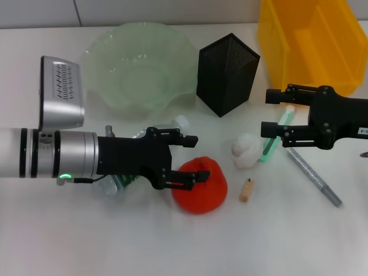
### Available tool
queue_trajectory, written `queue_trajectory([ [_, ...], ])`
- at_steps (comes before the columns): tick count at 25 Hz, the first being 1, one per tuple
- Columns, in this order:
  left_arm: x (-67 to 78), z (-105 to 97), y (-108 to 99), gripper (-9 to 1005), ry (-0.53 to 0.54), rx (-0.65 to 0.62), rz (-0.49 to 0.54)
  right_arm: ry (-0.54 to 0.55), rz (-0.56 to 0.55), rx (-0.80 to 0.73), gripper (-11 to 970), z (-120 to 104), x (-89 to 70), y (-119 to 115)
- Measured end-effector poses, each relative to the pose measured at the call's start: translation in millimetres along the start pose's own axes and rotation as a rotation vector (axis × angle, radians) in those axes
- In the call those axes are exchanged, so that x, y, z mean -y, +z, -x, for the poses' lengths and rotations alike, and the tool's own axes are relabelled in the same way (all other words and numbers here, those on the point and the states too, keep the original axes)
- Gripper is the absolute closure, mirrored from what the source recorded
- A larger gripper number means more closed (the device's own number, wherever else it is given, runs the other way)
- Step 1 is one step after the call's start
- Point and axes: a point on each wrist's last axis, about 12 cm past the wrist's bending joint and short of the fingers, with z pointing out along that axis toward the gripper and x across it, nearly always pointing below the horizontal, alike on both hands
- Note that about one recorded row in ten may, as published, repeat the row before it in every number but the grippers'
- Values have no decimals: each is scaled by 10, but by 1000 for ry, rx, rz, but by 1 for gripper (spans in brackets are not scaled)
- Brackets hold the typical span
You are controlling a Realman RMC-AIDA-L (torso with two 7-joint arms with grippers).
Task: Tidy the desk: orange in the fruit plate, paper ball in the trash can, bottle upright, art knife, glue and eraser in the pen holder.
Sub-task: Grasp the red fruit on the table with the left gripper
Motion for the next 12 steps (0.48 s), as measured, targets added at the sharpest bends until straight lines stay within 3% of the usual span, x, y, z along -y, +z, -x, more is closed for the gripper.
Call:
queue_trajectory([
  [12,17,-20,101,236,22,-68,-26,-1,-10,-3,166,-13,-6,-44],
])
